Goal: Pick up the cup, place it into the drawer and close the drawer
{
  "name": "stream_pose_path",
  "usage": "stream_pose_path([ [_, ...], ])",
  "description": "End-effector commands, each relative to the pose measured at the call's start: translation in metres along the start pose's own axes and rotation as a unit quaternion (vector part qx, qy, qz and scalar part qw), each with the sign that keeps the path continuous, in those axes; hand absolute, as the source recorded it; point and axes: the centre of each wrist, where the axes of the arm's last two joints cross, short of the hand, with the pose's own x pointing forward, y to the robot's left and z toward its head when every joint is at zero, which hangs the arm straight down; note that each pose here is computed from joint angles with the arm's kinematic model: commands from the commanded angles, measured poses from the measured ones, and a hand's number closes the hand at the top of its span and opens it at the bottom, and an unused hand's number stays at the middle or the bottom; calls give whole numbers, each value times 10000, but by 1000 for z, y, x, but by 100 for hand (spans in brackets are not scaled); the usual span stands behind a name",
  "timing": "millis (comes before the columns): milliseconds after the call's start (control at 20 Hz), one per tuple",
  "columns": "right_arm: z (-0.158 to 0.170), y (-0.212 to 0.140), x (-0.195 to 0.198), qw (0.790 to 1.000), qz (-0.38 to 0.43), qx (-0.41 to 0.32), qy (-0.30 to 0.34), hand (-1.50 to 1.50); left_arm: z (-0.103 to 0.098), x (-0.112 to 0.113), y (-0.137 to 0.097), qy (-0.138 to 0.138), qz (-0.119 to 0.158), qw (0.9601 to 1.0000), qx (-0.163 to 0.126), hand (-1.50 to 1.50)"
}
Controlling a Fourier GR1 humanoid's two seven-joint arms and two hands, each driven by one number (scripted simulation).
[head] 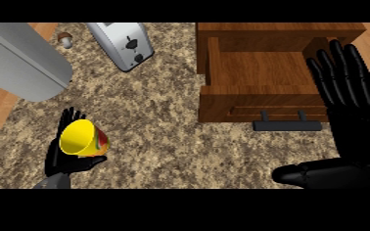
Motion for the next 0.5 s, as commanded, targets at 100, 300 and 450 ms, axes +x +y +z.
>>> stream_pose_path([
  [100,13,-2,-2,10000,15,5,77,-150,-9,-5,-18,-234,651,9966,-456,150],
  [300,3,-7,1,10000,-22,30,30,-150,-8,-6,-17,-632,651,9945,-518,150],
  [450,5,3,2,10000,53,24,3,-150,-7,-7,-28,-838,349,9945,-524,150],
])
